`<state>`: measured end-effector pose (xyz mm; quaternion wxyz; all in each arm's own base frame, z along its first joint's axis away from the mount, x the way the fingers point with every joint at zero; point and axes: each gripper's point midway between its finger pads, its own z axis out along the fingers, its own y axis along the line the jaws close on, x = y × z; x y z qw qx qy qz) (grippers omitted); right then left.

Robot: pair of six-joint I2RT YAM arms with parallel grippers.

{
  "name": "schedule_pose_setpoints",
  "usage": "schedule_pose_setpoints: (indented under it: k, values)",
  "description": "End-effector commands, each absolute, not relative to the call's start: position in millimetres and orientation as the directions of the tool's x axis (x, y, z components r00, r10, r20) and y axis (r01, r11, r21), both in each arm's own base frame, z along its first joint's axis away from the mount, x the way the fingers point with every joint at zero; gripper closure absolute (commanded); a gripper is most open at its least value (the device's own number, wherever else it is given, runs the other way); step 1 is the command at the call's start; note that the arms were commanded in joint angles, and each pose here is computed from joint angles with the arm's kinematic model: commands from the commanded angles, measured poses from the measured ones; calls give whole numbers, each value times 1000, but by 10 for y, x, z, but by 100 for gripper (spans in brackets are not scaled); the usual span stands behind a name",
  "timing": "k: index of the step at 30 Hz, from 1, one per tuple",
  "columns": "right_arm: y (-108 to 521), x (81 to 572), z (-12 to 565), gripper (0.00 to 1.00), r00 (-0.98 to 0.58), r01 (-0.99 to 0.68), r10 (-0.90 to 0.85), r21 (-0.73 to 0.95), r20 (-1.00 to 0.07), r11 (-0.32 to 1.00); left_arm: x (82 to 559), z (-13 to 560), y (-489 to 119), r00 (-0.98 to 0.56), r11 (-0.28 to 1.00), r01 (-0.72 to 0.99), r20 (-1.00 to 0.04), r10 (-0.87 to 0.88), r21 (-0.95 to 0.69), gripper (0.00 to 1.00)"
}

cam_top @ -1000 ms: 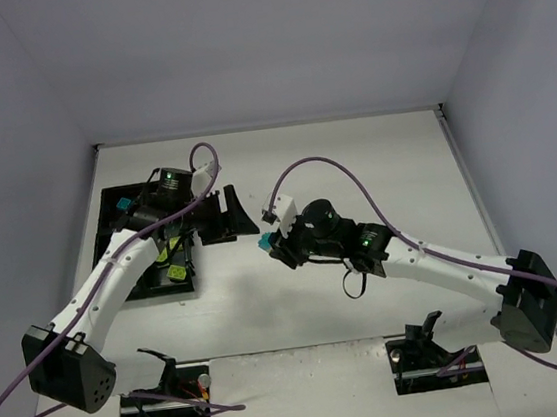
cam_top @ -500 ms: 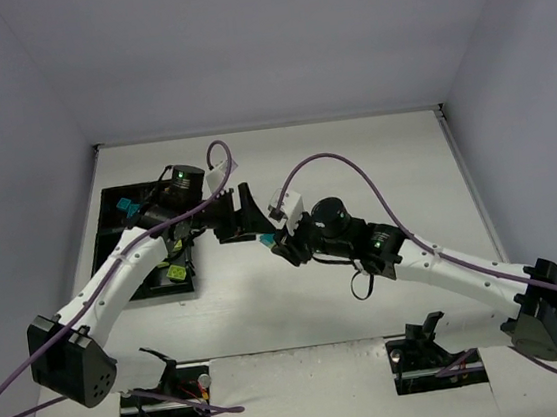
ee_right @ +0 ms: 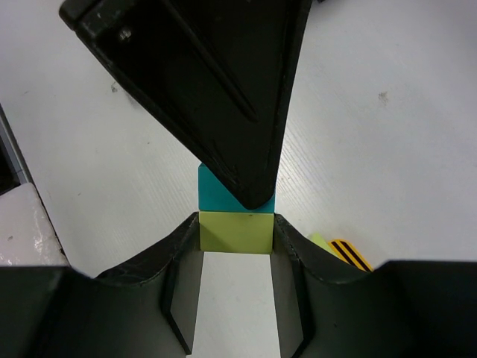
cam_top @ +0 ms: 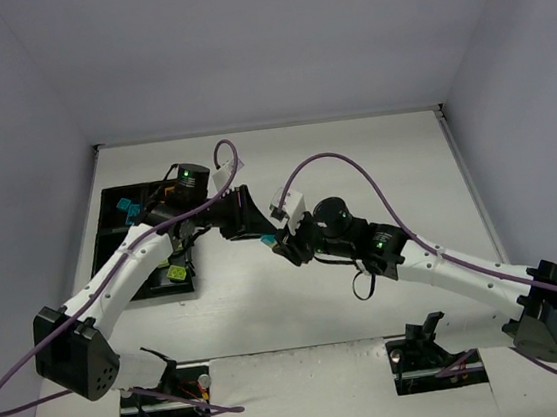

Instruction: Sort the legos into containers by color

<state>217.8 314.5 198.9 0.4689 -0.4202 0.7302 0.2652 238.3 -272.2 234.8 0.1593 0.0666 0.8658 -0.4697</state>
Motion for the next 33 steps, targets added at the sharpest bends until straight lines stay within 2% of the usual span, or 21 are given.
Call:
schedule_pose_setpoints:
  k: [1, 4, 7, 20, 25, 28, 29, 31, 33]
  values:
    - [3223, 2243, 2464, 100, -115, -860, -254, -32, -960, 510, 2422, 2572, -2822, -918, 484, 333, -395, -28, -809, 75]
    - [3212, 2255, 2462, 100, -112, -857, -254, -35, -961, 513, 2423, 2561, -2820, -915, 484, 342, -402, -23, -806, 86]
    - [3176, 2264, 2395, 100, -123, -854, -262, -33, -957, 520, 2459, 2576, -2800, -905, 490, 362, -426, -21, -793, 89]
    - [2865, 2162, 2001, 100, -204, -831, -298, 4, -933, 556, 2847, 2707, -2399, -871, 538, 377, -486, -72, -754, 91]
    - [2838, 2189, 1928, 100, -222, -824, -311, 7, -924, 567, 3119, 2730, -1982, -844, 625, 337, -520, -130, -704, 92]
    - [2868, 2199, 1911, 100, -229, -826, -318, 11, -920, 564, 3448, 2624, -1396, -799, 774, 203, -558, -223, -600, 91]
    - [2874, 2208, 1908, 100, -231, -826, -320, 11, -919, 564, 3600, 2534, -1113, -771, 840, 108, -579, -266, -531, 91]
    - [2905, 2213, 1906, 100, -234, -831, -323, 16, -917, 557, 3806, 2549, -537, -698, 890, -59, -619, -361, -452, 92]
    - [2928, 2222, 1871, 100, -240, -833, -333, 17, -912, 553, 3970, 2518, -43, -622, 922, -214, -683, -384, -323, 91]
